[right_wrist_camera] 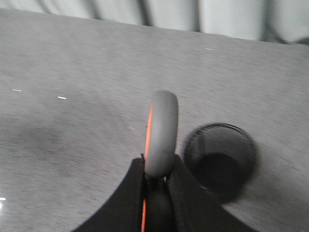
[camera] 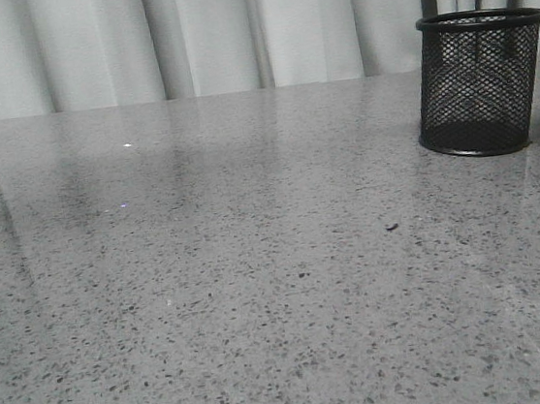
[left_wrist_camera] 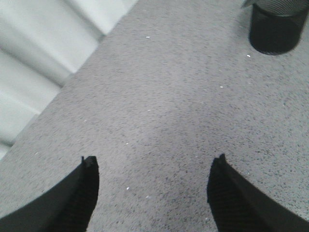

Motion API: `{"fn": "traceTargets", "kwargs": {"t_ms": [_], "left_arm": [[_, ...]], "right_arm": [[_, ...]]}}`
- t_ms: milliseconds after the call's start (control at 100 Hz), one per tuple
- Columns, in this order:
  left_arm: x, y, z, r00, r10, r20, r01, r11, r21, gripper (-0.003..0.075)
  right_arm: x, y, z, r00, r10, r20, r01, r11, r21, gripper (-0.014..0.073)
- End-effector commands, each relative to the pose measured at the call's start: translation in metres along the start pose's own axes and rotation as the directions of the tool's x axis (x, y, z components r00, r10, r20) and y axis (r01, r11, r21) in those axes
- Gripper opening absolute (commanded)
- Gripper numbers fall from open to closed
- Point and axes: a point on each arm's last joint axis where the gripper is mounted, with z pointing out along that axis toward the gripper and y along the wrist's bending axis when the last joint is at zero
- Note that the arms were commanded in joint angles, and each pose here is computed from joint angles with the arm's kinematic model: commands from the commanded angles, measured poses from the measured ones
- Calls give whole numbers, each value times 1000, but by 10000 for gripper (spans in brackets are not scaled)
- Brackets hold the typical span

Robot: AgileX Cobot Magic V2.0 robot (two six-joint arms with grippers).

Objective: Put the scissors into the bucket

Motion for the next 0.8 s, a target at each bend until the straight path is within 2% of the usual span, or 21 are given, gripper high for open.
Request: {"fn": "traceTargets", "kwargs": {"t_ms": [0, 100, 410, 790], "left_arm": [[-6, 4, -35, 991, -41, 130, 49, 997, -59, 437], [-4, 6, -42, 988, -54, 143, 65, 995, -73, 437], [-4, 5, -44, 988, -52, 144, 64, 995, -74, 437], [-4, 5, -44, 988, -52, 144, 64, 995, -74, 437]], "right_arm": [[-9, -5, -16, 999, -12, 45, 8, 994, 108, -49], [-5, -9, -17, 1000, -17, -5, 18, 988, 154, -49], [0, -14, -4, 995, 2, -96, 12, 989, 146, -49], [1, -34, 46, 974, 49, -222, -18, 990, 138, -49]]}}
